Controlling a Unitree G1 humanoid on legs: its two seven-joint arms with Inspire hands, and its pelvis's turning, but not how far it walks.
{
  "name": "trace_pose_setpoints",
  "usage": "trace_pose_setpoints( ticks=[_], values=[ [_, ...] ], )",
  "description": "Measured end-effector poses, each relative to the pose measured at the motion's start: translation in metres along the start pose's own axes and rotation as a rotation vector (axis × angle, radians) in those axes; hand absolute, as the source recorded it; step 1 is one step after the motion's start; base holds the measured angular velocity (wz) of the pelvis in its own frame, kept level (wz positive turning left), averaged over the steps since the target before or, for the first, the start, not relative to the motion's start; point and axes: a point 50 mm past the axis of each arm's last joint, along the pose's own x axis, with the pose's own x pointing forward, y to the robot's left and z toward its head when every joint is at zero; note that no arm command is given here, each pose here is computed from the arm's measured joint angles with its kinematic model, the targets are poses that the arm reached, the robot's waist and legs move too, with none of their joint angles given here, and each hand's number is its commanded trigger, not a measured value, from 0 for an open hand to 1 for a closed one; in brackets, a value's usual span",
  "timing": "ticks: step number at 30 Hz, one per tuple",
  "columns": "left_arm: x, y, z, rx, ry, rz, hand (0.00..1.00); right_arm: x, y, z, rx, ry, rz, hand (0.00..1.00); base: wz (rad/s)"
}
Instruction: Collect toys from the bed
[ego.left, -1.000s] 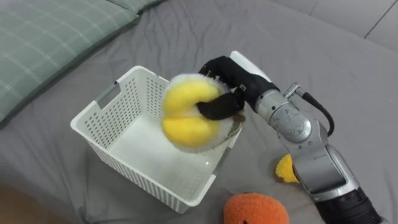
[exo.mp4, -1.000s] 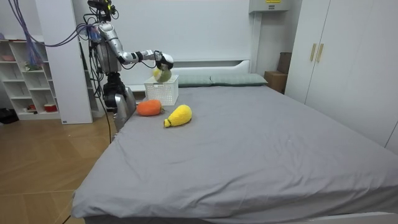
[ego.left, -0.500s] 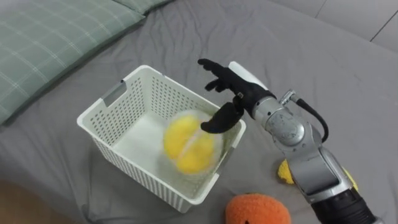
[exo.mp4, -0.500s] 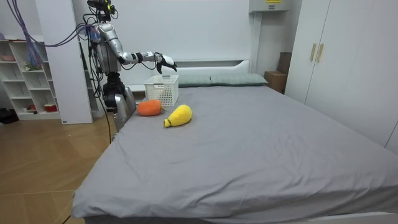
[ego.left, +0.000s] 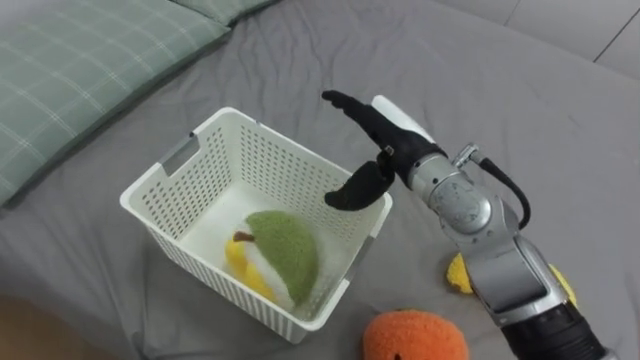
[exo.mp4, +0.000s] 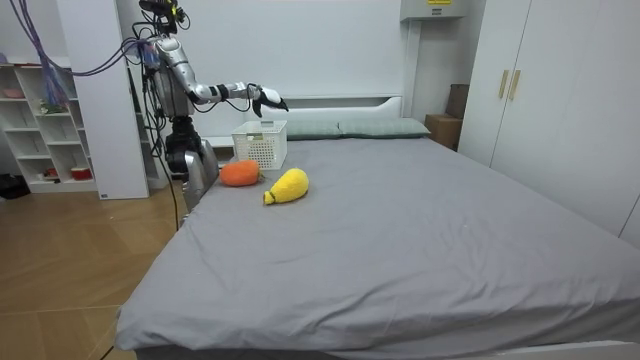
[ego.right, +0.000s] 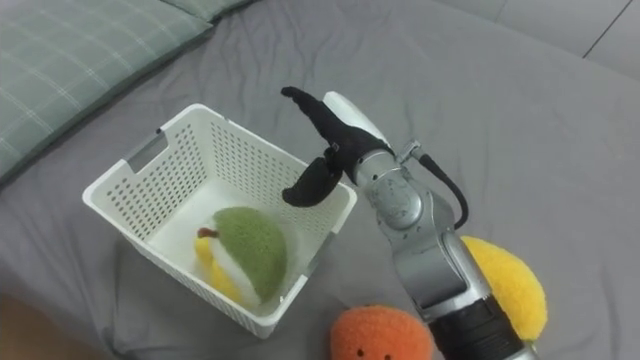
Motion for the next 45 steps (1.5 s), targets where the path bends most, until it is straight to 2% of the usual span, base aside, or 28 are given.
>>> trace_pose_setpoints(
  ticks=[7, 12, 21, 23, 29, 38, 45],
  values=[
    [-0.002, 0.003, -0.014, 0.009, 0.029, 0.007, 0.00, -0.005, -0.024, -0.007, 0.102, -0.019, -0.115, 0.00, -0.04],
    [-0.002, 0.003, -0.017, 0.005, 0.035, 0.009, 0.00, -0.011, -0.034, -0.015, 0.114, -0.011, -0.214, 0.00, -0.06],
    [-0.003, 0.007, -0.024, -0.045, 0.045, 0.015, 0.00, -0.023, -0.030, -0.074, 0.208, 0.199, -0.323, 0.00, -0.08],
    [-0.003, 0.006, -0.024, -0.057, 0.035, 0.014, 0.00, -0.028, -0.034, -0.088, 0.258, 0.245, -0.369, 0.00, -0.09],
    [-0.003, 0.006, -0.023, -0.056, 0.022, 0.014, 0.00, -0.043, -0.050, -0.104, 0.274, 0.293, -0.461, 0.00, -0.08],
    [-0.003, 0.007, -0.022, -0.061, 0.013, 0.014, 0.00, -0.056, -0.061, -0.123, 0.253, 0.353, -0.514, 0.00, -0.02],
    [-0.003, 0.007, -0.021, -0.064, -0.004, 0.014, 0.00, -0.060, -0.054, -0.133, 0.248, 0.393, -0.492, 0.00, 0.00]
  ],
)
